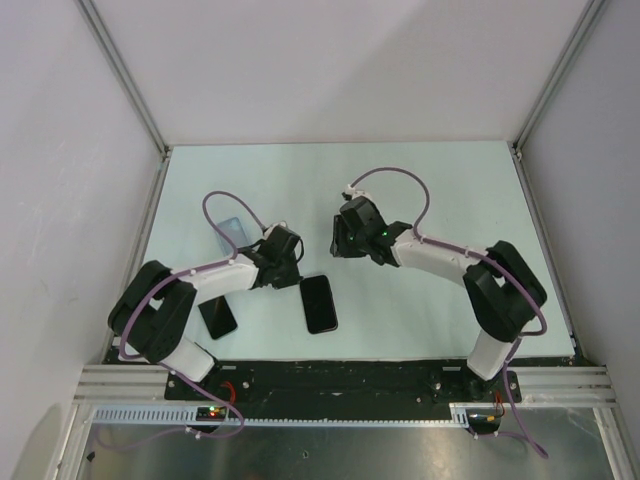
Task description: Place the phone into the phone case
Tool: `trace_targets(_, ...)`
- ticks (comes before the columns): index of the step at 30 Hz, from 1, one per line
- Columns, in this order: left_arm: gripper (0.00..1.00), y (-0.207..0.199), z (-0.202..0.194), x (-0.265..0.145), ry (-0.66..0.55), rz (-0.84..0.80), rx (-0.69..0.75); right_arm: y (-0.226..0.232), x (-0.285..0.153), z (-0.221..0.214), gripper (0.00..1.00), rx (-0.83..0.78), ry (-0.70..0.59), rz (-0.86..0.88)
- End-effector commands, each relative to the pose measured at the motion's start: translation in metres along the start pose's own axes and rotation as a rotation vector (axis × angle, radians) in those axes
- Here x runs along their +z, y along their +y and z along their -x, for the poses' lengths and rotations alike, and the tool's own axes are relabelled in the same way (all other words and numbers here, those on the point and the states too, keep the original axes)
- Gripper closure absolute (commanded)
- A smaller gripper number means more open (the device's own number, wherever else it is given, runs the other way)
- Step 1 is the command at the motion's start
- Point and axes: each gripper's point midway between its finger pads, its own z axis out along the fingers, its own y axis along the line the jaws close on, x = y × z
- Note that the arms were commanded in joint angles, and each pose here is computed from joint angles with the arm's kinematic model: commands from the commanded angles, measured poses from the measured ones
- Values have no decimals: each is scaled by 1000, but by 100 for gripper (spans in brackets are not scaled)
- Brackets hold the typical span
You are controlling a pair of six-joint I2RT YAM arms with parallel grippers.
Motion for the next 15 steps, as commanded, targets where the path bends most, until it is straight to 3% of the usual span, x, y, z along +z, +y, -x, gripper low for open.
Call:
trace_targets(1,97,-9,6,-11,-25,-62,9,6,-16,-10,59,-18,24,60)
trace_targets(6,96,-12,-4,-19,-2,-105,15,7,-13,-44,59,-8,89,135)
trace_targets(15,96,-18,-19,-23,28,-128,20,20,-12,-57,61,-29,102,179)
